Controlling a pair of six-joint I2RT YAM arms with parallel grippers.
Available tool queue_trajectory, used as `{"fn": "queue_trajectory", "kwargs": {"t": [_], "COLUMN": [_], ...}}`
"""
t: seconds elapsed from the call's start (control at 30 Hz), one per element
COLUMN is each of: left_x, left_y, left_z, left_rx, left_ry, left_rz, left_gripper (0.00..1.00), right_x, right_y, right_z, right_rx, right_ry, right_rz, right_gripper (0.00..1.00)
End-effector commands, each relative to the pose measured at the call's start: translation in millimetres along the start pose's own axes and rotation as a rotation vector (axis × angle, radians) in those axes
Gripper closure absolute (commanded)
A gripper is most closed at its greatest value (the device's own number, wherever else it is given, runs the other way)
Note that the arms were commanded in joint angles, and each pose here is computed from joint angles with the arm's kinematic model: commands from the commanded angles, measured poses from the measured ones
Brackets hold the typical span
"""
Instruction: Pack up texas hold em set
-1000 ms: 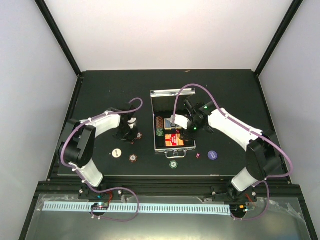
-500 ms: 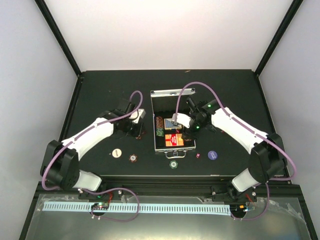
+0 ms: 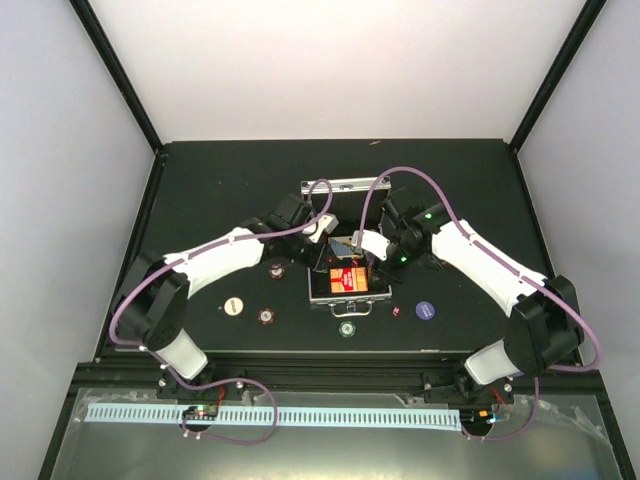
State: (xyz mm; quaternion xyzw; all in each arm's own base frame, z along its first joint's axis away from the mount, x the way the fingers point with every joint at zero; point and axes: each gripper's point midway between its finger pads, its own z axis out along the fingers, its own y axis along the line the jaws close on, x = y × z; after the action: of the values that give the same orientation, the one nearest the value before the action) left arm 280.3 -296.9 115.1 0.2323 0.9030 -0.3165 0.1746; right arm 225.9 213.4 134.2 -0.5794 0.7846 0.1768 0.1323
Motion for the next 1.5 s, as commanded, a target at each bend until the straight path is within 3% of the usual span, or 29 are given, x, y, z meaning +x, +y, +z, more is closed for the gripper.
{"fn": "queue_trajectory", "kwargs": {"t": [0.0, 0.47, 0.63, 1.0, 1.2, 1.47], "left_x": [-22.8, -14.2, -13.6, -21.8, 16.6, 61.4], "left_y": [1.1, 34.6, 39.0, 9.7, 6.2, 20.0], "left_z": [14.1, 58.7, 60.1, 25.2, -3.8, -17.2], "left_rx": [-0.044, -0.205, -0.229, -0.151, -0.140, -0.173], "left_ry": [-0.044, 0.066, 0.080, 0.013, 0.042, 0.073], "left_rz": [0.045, 0.005, -0.001, 0.086, 0.119, 0.054], "left_gripper": [0.81, 0.77, 0.62, 0.58, 0.56, 0.53], "right_x": [3.2, 10.0, 11.4, 34.2, 75.6, 106.6], "right_y": [3.0, 2.1, 1.6, 8.6, 14.0, 10.5], "right_z": [-2.8, -0.8, 1.2, 5.4, 18.8, 46.2], "right_rx": [-0.008, -0.009, -0.010, -0.005, 0.016, 0.015], "right_ry": [-0.008, 0.005, 0.007, 0.063, 0.174, 0.265], "right_rz": [0.018, 0.039, 0.050, 0.000, -0.065, -0.087], "right_gripper": [0.58, 0.58, 0.58, 0.58, 0.60, 0.61]}}
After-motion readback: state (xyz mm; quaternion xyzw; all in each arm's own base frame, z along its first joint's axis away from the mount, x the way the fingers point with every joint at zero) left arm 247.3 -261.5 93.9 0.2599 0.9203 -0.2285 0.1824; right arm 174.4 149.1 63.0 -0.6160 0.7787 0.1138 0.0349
